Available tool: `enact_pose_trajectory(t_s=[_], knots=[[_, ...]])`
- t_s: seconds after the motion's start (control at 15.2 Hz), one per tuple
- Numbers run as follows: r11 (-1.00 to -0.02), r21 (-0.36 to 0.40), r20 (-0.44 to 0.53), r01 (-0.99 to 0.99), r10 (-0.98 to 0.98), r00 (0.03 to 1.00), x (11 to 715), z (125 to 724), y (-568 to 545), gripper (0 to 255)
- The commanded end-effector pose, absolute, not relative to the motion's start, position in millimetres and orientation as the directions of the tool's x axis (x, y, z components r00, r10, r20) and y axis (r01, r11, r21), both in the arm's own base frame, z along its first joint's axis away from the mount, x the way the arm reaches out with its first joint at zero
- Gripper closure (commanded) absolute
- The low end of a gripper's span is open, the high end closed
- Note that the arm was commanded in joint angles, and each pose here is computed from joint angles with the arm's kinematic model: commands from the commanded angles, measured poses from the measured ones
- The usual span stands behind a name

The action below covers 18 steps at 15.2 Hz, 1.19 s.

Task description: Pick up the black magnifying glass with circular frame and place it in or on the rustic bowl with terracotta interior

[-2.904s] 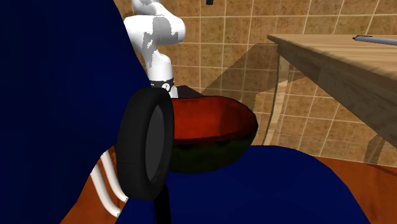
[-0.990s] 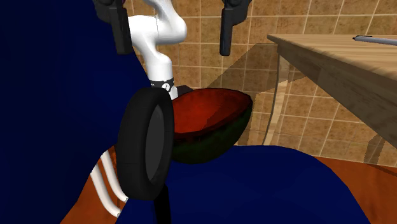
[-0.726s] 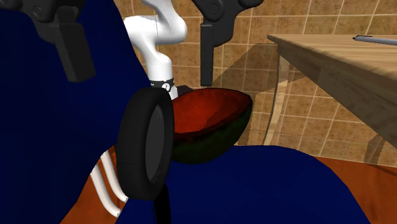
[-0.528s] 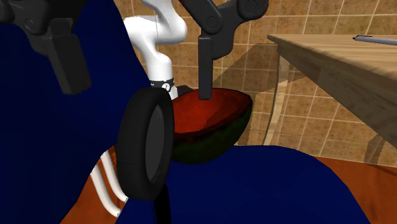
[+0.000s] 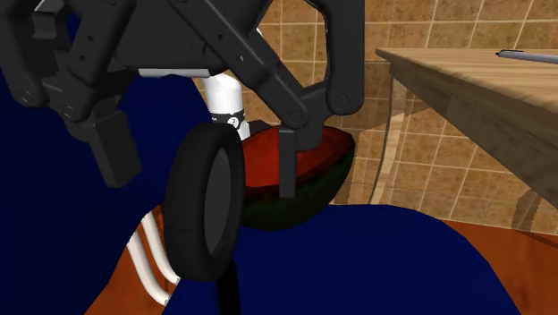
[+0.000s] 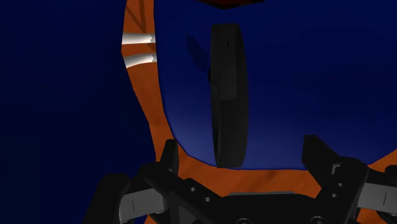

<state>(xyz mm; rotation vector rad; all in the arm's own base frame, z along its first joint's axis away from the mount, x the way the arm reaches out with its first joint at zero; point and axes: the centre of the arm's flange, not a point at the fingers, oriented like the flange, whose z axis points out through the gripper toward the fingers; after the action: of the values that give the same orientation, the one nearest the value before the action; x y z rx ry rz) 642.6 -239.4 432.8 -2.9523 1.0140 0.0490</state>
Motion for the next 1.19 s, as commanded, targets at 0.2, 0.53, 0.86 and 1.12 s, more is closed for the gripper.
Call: enact_pose_trajectory(t_s=[0.2, 0.53, 0.86, 1.12], knots=[[-0.784, -0.001, -0.045, -0.621, -0.621, 0.783, 640, 426, -246, 0], [-0.784, -0.001, -0.044, -0.621, -0.620, 0.783, 640, 425, -245, 255], [-0.784, -0.001, -0.044, -0.621, -0.620, 0.783, 641, 425, -245, 255], [-0.784, -0.001, -0.045, -0.621, -0.621, 0.783, 640, 441, -246, 255]])
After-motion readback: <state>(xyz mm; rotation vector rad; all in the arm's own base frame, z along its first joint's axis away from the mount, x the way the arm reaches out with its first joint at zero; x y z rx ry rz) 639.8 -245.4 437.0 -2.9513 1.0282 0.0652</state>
